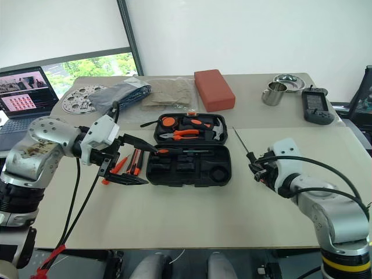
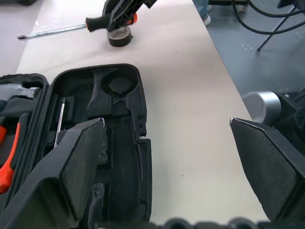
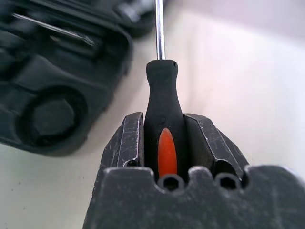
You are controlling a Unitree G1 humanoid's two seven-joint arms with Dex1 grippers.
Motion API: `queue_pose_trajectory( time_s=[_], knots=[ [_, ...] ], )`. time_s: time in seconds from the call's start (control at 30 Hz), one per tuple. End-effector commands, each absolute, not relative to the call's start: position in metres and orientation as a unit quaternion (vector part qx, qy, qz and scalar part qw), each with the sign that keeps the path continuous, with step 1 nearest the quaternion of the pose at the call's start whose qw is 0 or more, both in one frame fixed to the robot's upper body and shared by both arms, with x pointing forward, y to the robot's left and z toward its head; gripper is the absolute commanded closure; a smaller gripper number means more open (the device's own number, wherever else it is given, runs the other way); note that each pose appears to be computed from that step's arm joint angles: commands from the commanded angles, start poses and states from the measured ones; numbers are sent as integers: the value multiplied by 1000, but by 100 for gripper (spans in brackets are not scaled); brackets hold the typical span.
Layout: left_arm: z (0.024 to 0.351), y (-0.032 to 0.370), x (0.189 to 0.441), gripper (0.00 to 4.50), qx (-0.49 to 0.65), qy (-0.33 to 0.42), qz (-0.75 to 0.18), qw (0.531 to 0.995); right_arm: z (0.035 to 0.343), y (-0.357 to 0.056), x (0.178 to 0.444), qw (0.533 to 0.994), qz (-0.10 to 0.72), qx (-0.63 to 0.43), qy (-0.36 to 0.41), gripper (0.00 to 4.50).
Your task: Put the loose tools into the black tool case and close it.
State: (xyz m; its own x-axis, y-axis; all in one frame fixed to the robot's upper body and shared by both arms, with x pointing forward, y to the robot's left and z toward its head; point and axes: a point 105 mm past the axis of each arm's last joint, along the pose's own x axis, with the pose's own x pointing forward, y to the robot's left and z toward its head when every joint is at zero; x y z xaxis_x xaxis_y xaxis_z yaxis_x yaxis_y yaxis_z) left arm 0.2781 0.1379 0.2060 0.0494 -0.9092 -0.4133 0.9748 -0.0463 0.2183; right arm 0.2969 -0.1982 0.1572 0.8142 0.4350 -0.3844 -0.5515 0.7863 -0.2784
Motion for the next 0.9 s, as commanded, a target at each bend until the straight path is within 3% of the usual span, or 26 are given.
queue_pose_trajectory(
  time_s=[0.03, 0.47, 0.9],
  knots=[
    [216, 150, 276, 0, 227, 64, -656, 717, 164, -179, 306, 873, 377, -299, 83, 355],
    [212, 176, 257, 0, 182, 86, -560, 804, 149, -117, 368, 719, 569, -397, 28, 355],
    [211, 191, 249, 0, 182, 99, -520, 829, 136, -94, 392, 700, 589, -398, 67, 355]
  ],
)
